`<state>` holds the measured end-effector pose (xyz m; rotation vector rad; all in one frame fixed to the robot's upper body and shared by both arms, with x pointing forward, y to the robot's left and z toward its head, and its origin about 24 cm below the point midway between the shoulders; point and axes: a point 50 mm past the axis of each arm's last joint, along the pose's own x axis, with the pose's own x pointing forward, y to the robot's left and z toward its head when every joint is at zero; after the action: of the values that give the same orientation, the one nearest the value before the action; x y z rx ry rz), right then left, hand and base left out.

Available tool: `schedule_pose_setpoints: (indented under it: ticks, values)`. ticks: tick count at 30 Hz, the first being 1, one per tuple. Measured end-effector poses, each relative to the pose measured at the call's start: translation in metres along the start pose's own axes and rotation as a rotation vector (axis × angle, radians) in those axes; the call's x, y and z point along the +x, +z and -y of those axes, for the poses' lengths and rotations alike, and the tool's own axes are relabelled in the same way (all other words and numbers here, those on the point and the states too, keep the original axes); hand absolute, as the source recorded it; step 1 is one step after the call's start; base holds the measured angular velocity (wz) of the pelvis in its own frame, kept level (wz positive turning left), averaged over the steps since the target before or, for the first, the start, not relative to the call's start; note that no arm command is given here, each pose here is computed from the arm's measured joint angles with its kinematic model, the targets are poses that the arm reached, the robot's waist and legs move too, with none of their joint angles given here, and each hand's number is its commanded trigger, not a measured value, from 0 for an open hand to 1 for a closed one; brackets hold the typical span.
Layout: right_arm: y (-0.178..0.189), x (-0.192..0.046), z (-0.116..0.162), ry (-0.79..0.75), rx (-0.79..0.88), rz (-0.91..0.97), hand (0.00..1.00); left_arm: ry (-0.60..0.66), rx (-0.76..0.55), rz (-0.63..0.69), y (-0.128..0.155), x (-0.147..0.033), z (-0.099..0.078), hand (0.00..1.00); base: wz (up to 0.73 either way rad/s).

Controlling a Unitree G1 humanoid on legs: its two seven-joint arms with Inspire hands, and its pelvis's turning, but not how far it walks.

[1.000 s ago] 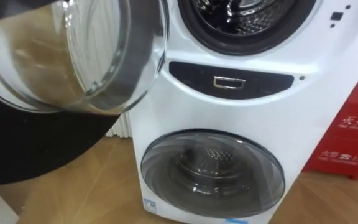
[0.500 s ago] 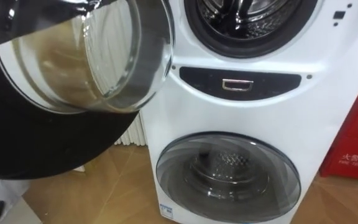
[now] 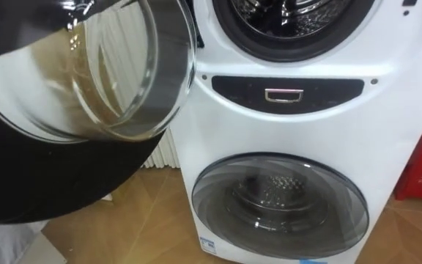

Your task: Pick clothes from washing machine

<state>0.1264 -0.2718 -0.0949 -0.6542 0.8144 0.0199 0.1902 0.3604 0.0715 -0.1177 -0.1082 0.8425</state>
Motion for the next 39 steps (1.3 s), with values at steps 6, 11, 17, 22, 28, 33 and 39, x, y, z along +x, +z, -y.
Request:
schedule_pose_setpoints:
  ticks: [6, 11, 17, 22, 28, 33, 39]
  values:
    - [-0.001, 0.003, -0.002, 0.025, 0.008, -0.01, 0.0, -0.189, -0.013, 0.094, 0.023, -0.004, 0.035, 0.0, 0.01]
    - [-0.01, 0.006, -0.008, 0.051, 0.003, -0.063, 0.0, -0.3, 0.013, 0.123, 0.027, -0.011, 0.054, 0.0, 0.09]
    - [-0.014, 0.008, -0.017, 0.091, -0.006, -0.094, 0.0, -0.483, 0.087, 0.185, 0.033, -0.022, 0.082, 0.0, 0.05]
    - [0.002, 0.017, -0.021, 0.138, -0.037, -0.058, 0.0, -0.649, 0.123, 0.246, 0.044, -0.037, 0.111, 0.0, 0.08]
    - [0.01, 0.019, -0.028, 0.184, -0.066, -0.033, 0.0, -0.86, 0.113, 0.294, 0.053, -0.051, 0.147, 0.0, 0.01]
    - [0.01, 0.022, -0.027, 0.181, -0.021, -0.045, 0.0, -0.978, 0.094, 0.325, 0.058, -0.069, 0.165, 0.0, -0.06]
    - [0.011, 0.026, -0.026, 0.184, -0.004, -0.056, 0.0, -1.082, 0.123, 0.33, 0.054, -0.082, 0.174, 0.0, -0.16]
